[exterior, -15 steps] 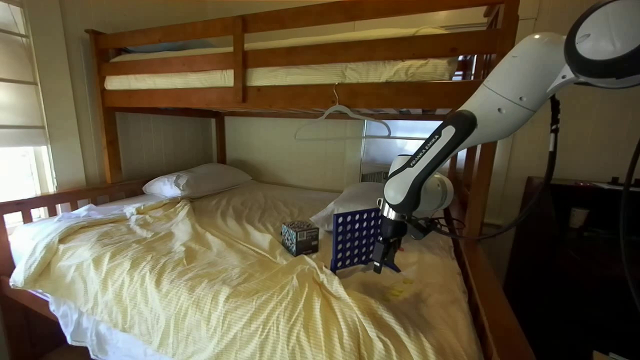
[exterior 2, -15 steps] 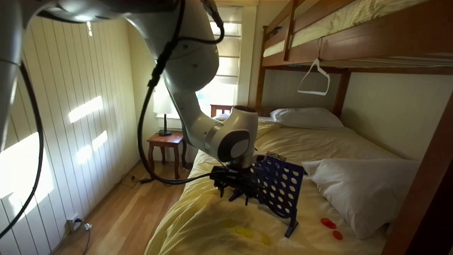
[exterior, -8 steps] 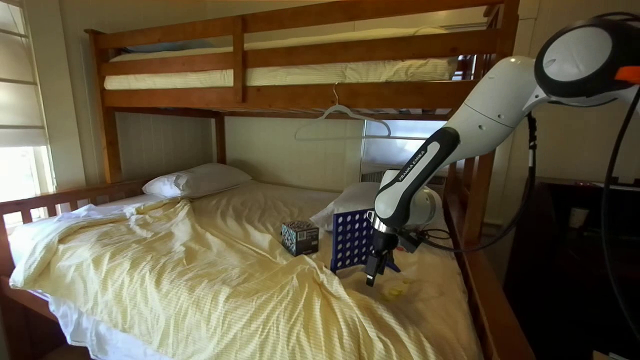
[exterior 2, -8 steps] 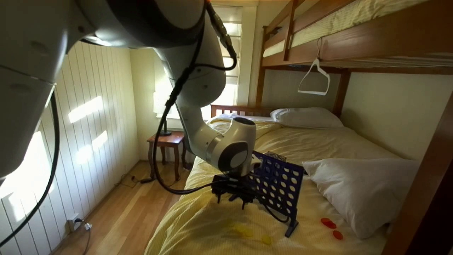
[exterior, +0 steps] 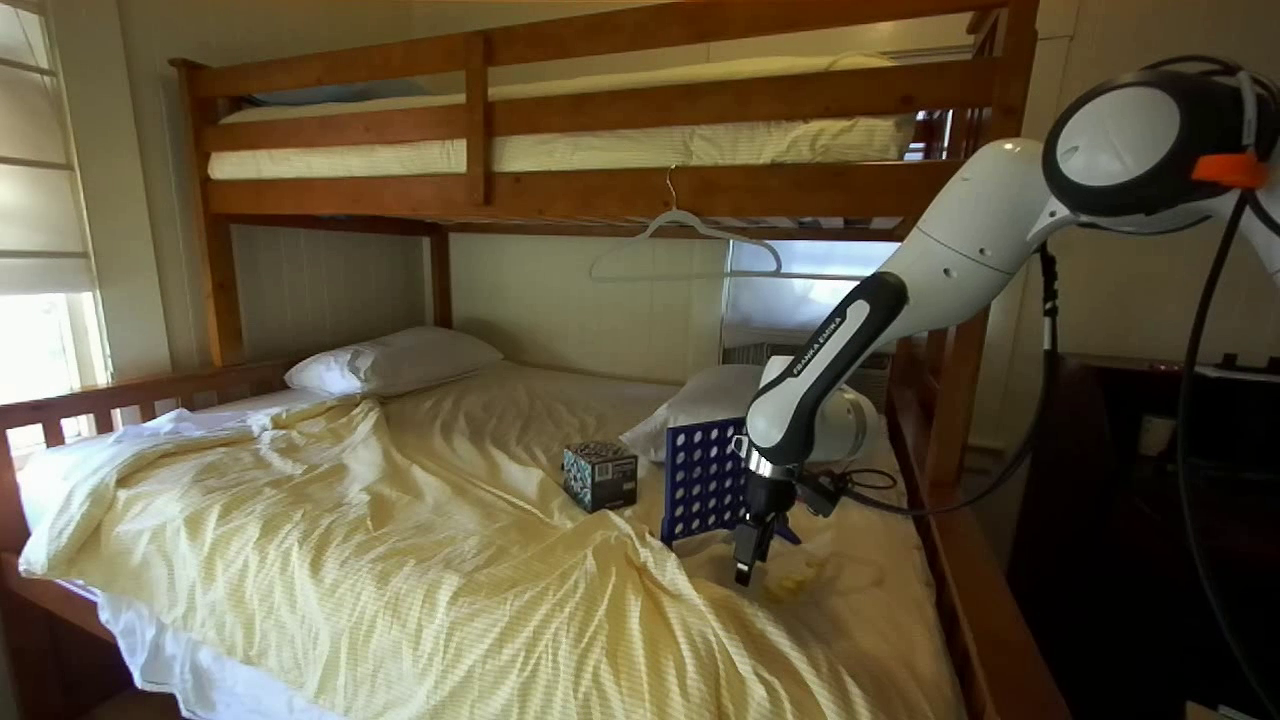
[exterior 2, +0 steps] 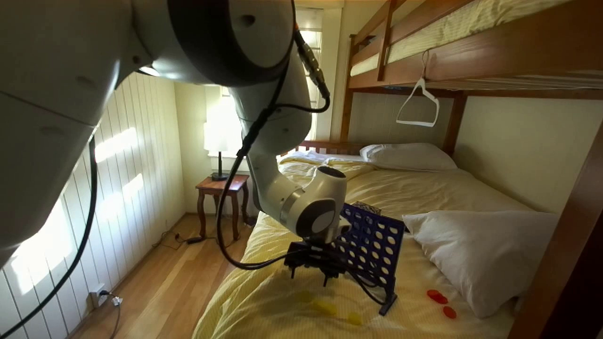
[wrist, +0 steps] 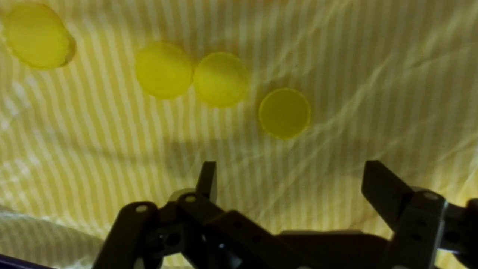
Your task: Put one yellow disk in the blue board
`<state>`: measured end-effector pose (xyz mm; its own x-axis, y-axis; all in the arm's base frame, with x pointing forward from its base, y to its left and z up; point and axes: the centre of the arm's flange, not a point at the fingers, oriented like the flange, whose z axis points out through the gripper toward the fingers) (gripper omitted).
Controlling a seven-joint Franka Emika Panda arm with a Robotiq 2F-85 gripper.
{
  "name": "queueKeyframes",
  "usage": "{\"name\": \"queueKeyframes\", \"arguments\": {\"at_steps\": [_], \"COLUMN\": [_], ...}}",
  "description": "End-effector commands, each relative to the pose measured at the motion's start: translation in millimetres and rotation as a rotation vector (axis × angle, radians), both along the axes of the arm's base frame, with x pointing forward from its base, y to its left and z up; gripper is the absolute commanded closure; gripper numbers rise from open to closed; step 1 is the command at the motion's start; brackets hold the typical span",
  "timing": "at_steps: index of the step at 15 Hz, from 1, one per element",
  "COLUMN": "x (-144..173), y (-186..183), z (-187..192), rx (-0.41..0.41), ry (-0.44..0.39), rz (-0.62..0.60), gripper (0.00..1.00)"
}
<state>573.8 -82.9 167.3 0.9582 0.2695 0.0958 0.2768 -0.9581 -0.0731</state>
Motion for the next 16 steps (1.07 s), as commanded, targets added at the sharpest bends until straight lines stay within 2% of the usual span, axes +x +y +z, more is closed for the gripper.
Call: {"name": "queueKeyframes", "arguments": {"at_steps": [1,7,16], "x": [9.9,2.7,6.4], "y": [-1.4,-5.3,-11.7], "z": [-10.1,-14.3,-21.2], "rx": [0.005,0.029,0.055], "ry": [0.039,0.082,0.069], "rz": [0.051,0.067,0.092], "gripper": [0.00,0.00,0.02]}}
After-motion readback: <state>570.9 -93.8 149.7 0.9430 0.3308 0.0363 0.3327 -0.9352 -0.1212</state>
